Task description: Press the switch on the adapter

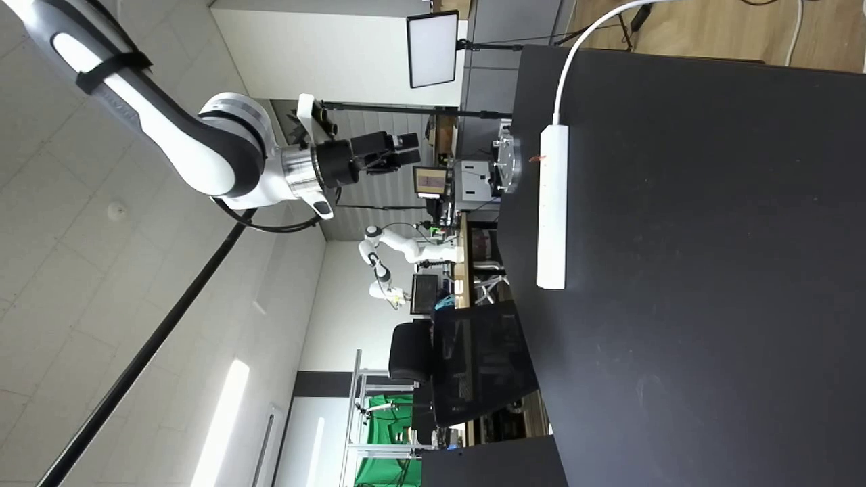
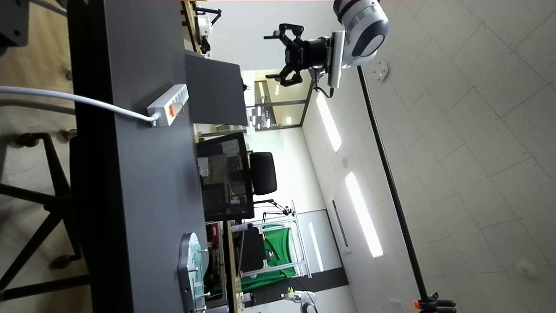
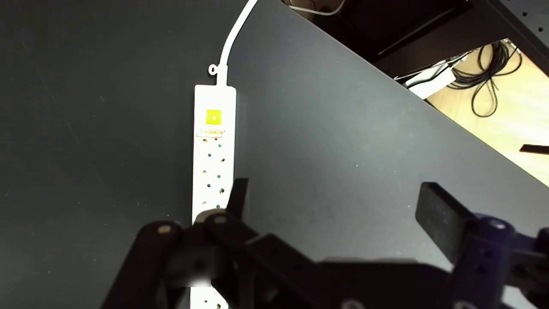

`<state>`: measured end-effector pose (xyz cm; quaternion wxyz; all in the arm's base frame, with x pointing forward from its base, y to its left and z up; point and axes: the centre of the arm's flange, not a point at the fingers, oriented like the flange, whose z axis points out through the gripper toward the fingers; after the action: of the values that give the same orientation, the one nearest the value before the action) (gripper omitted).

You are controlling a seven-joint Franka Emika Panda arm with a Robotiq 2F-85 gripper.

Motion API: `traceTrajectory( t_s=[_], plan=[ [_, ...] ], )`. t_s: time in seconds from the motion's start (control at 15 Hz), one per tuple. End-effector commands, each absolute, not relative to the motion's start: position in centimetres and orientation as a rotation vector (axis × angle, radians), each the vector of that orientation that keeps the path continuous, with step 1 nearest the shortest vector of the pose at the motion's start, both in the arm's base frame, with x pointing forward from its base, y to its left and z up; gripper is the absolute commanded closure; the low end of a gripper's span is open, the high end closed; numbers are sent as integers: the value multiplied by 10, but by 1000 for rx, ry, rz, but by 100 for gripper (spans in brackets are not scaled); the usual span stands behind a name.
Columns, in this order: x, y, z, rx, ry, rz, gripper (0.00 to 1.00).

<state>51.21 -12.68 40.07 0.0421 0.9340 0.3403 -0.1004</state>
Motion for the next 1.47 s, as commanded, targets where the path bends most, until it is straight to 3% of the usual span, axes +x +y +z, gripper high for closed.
traceTrajectory(
  t_s=[0.0,0.2,0.27,0.33,1.0,1.4],
  plan=[
    [519,-145,398,2848,1058,-265,0],
    [525,-174,378,2880,1033,-214,0],
    [528,-185,368,2892,1029,-190,25],
    [531,-195,355,2915,1019,-182,26],
    [557,-241,234,3042,819,5,97],
    [560,-254,208,3114,750,-90,100]
  ],
)
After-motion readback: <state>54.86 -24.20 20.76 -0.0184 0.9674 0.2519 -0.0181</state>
